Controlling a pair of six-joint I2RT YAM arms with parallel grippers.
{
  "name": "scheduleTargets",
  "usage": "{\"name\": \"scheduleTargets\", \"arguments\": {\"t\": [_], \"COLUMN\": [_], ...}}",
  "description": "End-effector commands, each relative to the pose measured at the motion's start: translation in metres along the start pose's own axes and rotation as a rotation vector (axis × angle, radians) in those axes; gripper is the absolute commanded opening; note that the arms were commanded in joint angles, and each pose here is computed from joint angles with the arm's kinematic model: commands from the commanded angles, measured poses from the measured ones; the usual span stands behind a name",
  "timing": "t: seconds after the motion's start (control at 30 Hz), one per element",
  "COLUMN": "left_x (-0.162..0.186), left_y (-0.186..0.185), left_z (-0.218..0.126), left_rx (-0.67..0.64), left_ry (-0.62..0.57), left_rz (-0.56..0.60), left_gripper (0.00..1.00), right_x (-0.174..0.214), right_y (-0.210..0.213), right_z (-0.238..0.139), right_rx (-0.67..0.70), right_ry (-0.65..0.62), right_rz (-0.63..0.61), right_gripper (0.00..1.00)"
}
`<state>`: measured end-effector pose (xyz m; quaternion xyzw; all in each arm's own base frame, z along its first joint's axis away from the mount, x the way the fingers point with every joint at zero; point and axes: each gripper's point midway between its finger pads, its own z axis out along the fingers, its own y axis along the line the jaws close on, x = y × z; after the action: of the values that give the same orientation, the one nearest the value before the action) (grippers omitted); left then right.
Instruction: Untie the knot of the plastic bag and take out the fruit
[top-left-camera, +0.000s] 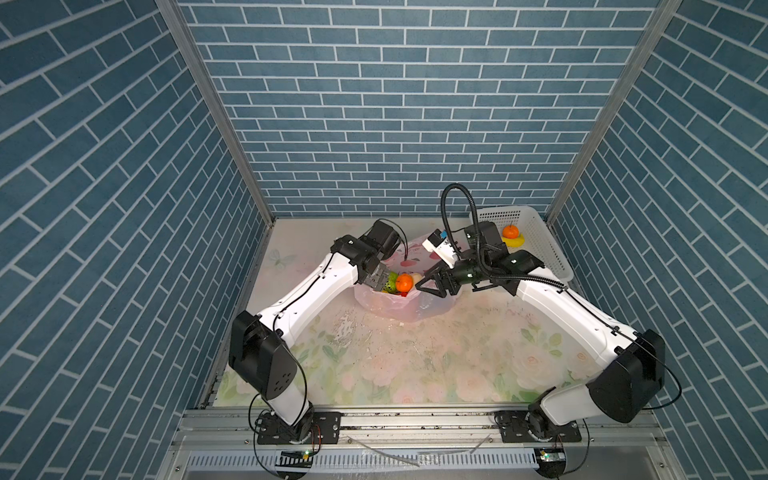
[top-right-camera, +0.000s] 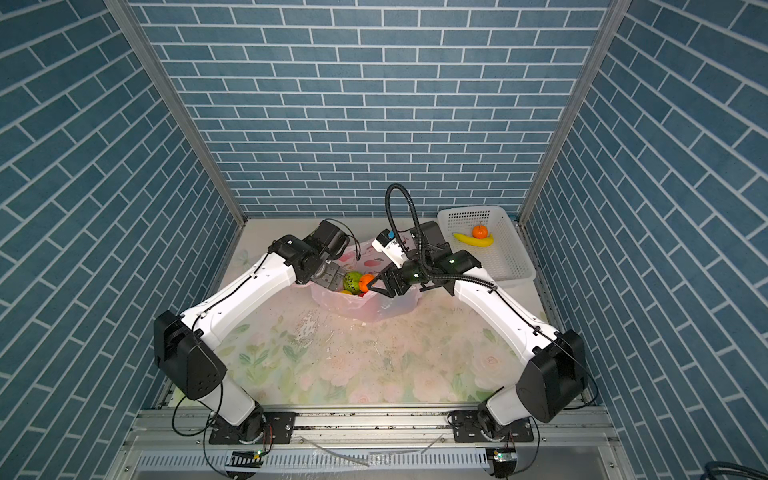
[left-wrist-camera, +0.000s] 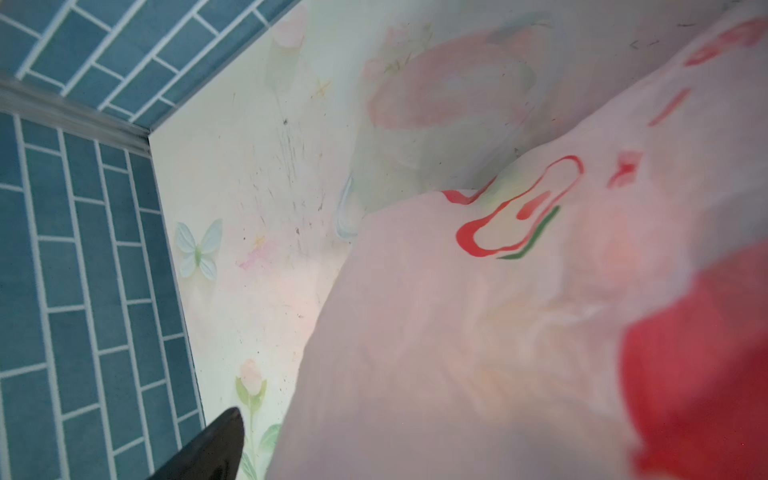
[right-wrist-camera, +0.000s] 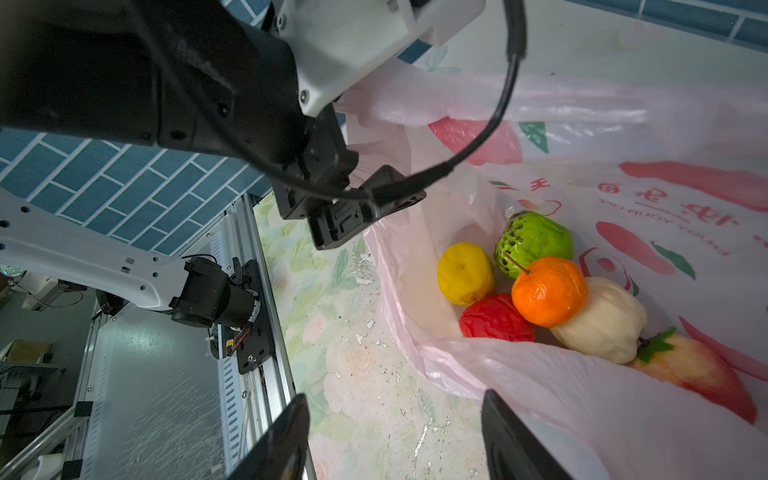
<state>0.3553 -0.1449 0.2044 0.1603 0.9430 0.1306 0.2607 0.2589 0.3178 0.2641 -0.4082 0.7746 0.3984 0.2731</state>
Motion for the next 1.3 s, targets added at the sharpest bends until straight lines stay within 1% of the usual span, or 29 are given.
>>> {"name": "scheduleTargets", "arguments": {"t": [0.0,0.07,0.13,0.2,0.27,0.33,0.47,0.57,0.67,0.77,0.87,1.07,1.2,1.27], "left_x": [-0.008,-0.006,-0.003,0.000,0.003,0.005,0.008,0.003,-0.006,-0.015,-0.020,-0.030,-0.035,-0.036], "left_y": [0.010,0.011,0.015,0.018,0.019,0.017,0.008,0.000,-0.009,-0.019,-0.024,-0.026,-0.032,-0.035], "left_z": [-0.001,0.002,0.005,0.007,0.007,0.006,0.004,-0.003,-0.012,-0.021,-0.029,-0.040,-0.043,-0.043], "left_rx": [0.033,0.045,0.047,0.060,0.069,0.085,0.137,0.198,0.270,0.329,0.353,0.387,0.408,0.415], "left_ry": [-0.061,-0.053,-0.042,-0.030,-0.021,-0.010,0.000,-0.021,-0.059,-0.090,-0.115,-0.181,-0.210,-0.221], "left_rz": [-0.134,-0.155,-0.177,-0.195,-0.199,-0.193,-0.206,-0.229,-0.248,-0.251,-0.252,-0.285,-0.295,-0.300], "left_gripper": [1.00,0.98,0.89,0.74,0.54,0.41,0.18,0.05,0.00,0.00,0.00,0.00,0.00,0.00], "right_x": [-0.024,-0.024,-0.023,-0.023,-0.023,-0.024,-0.031,-0.041,-0.051,-0.055,-0.054,-0.031,-0.021,-0.020], "right_y": [0.010,0.009,0.009,0.009,0.008,0.007,0.005,0.007,0.010,0.013,0.001,-0.045,-0.086,-0.107], "right_z": [-0.016,-0.015,-0.015,-0.015,-0.014,-0.013,-0.012,-0.012,-0.005,0.007,0.023,0.053,0.068,0.076], "right_rx": [0.006,0.007,0.007,0.008,0.009,0.011,0.017,0.008,-0.003,-0.012,0.027,0.179,0.334,0.410], "right_ry": [-0.070,-0.068,-0.068,-0.068,-0.068,-0.069,-0.075,-0.086,-0.084,-0.072,-0.033,0.094,0.122,0.110], "right_rz": [-0.039,-0.038,-0.036,-0.035,-0.034,-0.034,-0.035,-0.027,-0.014,0.004,0.062,0.150,0.191,0.204], "right_gripper": [0.65,0.65,0.65,0.66,0.66,0.66,0.66,0.66,0.66,0.66,0.65,0.63,0.64,0.65]}}
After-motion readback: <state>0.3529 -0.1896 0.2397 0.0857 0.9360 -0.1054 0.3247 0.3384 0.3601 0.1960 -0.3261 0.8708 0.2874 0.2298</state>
